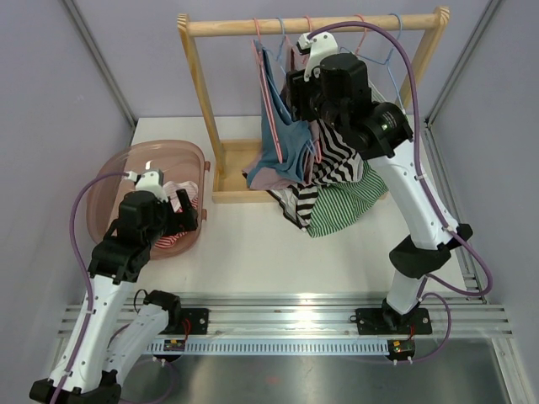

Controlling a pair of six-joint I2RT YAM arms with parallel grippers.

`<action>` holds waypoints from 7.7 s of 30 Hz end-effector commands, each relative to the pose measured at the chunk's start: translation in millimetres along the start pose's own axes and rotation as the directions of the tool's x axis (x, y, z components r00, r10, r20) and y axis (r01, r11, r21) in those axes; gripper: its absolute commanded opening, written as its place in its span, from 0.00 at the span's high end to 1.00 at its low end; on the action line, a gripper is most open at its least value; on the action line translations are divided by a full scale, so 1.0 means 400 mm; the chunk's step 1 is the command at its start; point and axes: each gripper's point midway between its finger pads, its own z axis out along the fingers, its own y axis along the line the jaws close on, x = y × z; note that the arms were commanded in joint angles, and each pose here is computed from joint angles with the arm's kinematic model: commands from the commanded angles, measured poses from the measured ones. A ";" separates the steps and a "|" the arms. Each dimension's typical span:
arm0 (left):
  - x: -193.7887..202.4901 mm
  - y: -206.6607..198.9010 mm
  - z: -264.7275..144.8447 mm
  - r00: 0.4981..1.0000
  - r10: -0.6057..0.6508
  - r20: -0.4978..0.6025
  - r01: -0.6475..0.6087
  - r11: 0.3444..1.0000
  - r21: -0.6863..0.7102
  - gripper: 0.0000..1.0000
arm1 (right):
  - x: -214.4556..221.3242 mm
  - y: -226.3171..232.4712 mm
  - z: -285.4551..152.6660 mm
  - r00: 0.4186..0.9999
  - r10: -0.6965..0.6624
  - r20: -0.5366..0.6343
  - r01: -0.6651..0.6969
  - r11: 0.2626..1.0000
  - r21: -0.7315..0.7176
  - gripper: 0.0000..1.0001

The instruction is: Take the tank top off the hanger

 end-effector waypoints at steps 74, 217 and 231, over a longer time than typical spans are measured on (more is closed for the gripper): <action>-0.442 -0.810 -0.320 0.852 0.056 0.520 -0.394 0.722 0.569 0.09 | 0.164 0.021 -0.766 0.965 0.258 -0.044 -0.248 0.847 -0.470 1.00; 0.126 -0.416 -0.017 0.991 0.128 0.049 -0.136 0.952 0.272 0.01 | 0.092 -0.033 -0.340 0.936 0.254 0.245 -0.217 0.962 -0.168 1.00; 0.147 -0.392 -0.029 0.982 0.188 0.019 -0.185 0.943 0.278 0.01 | -0.040 0.031 -0.101 0.973 0.204 0.108 -0.193 0.976 -0.102 1.00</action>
